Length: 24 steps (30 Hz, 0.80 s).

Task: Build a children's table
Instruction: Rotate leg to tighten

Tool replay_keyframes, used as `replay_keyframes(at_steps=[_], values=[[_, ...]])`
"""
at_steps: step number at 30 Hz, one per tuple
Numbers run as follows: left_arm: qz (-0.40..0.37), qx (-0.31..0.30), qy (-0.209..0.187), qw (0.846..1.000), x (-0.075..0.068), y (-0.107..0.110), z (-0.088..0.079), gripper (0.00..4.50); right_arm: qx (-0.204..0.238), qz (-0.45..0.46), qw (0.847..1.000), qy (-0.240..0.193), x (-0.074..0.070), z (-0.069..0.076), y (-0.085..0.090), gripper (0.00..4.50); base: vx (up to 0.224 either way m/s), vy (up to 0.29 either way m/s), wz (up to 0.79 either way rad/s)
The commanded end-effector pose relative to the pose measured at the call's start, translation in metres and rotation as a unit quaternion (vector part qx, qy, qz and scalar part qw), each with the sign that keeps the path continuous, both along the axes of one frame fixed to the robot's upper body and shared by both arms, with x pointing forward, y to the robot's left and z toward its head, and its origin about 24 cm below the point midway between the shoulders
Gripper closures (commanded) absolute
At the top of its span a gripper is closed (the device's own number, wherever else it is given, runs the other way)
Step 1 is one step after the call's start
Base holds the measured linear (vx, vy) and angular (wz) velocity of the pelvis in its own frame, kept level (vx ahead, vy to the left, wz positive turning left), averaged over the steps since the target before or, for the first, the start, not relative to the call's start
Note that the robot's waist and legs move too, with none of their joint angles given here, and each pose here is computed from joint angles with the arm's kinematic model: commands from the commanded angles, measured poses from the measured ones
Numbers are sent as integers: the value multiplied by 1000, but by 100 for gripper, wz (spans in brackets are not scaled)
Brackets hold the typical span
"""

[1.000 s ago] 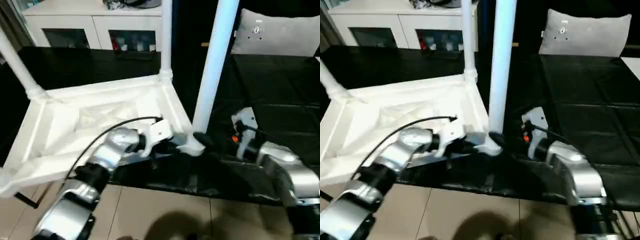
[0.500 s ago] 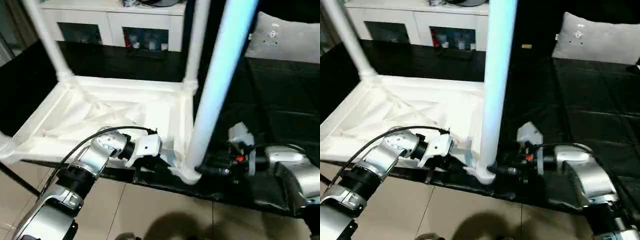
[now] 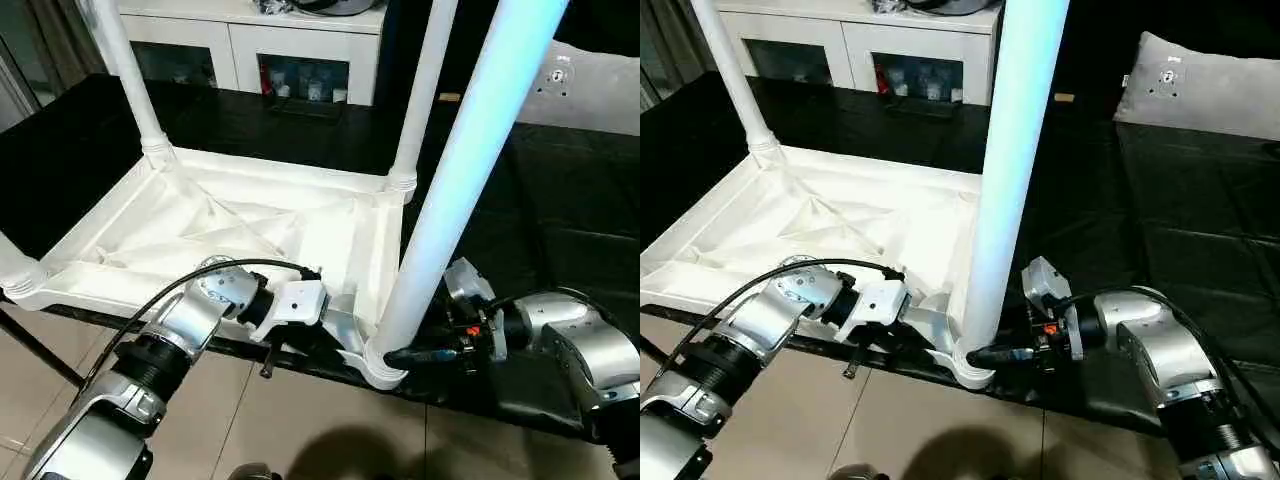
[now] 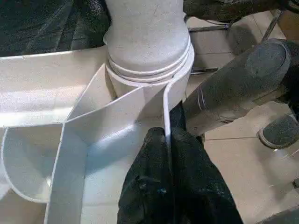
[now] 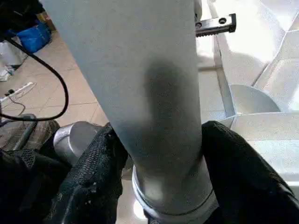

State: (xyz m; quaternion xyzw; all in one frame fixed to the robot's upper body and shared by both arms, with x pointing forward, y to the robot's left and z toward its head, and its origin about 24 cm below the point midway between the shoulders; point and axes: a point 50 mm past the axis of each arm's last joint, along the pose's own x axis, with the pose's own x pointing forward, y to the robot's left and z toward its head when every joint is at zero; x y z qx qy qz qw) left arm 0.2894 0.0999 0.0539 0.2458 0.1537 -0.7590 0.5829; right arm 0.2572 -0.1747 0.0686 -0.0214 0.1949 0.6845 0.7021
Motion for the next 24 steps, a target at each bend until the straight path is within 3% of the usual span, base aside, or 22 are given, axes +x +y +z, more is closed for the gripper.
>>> replay_keyframes(at_steps=[1, 6, 11, 15, 16, 17, 18, 19, 21, 23, 24], values=[[-24, -13, -11, 1000, -1, -6, 8, 450, 3, 9, 1000, 9, -1, 2, 1, 223, 0, 0, 0], [50, -33, -4, 998, 9, -12, 10, 450, 20, -41, 999, 11, -1, 2, 14, 246, 0, 0, 0], [132, -52, -9, 990, 23, -21, 12, 450, -7, -161, 987, 1, 11, -7, 28, 249, 0, 0, 0], [216, -55, -21, 975, 37, -31, 13, 450, -18, -317, 948, -24, 33, -9, 38, 252, 0, 0, 0], [216, -55, -21, 975, 37, -31, 13, 450, -18, -317, 948, -24, 33, -9, 38, 252, 0, 0, 0], [252, -63, -20, 965, 42, -37, 14, 450, -17, -371, 928, -23, 39, -8, 43, 254, 0, 0, 0], [256, -64, -20, 964, 43, -37, 14, 450, -17, -377, 926, -23, 40, -8, 43, 254, 0, 0, 0], [291, -70, -23, 954, 48, -43, 15, 450, -12, -431, 902, -21, 47, -6, 48, 254, 0, 0, 0], [327, -75, -31, 942, 53, -49, 17, 450, -10, -474, 880, -24, 52, -5, 55, 254, 0, 0, 0], [358, -74, -46, 930, 58, -55, 18, 450, 18, -499, 866, -23, 55, -2, 66, 254, 0, 0, 0], [358, -74, -46, 930, 58, -55, 18, 450, 18, -499, 866, -23, 55, -2, 66, 220, 0, 0, 0]])
